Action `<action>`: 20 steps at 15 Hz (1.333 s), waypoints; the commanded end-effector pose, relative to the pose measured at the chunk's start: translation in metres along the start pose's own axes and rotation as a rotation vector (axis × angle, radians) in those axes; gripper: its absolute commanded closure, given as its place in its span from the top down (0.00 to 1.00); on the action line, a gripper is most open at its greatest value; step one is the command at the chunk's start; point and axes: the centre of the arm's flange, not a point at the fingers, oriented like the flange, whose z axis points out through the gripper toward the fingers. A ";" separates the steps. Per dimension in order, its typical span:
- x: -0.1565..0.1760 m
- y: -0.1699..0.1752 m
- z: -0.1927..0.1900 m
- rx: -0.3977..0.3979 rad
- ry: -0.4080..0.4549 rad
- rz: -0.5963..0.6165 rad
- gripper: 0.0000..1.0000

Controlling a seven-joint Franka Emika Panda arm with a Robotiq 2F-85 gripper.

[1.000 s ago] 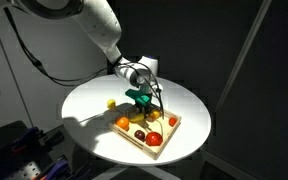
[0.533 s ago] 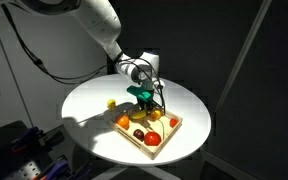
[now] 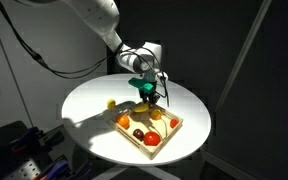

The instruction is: Remove the banana from the box

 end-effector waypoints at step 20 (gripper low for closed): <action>-0.027 -0.065 -0.093 -0.057 -0.088 -0.308 0.16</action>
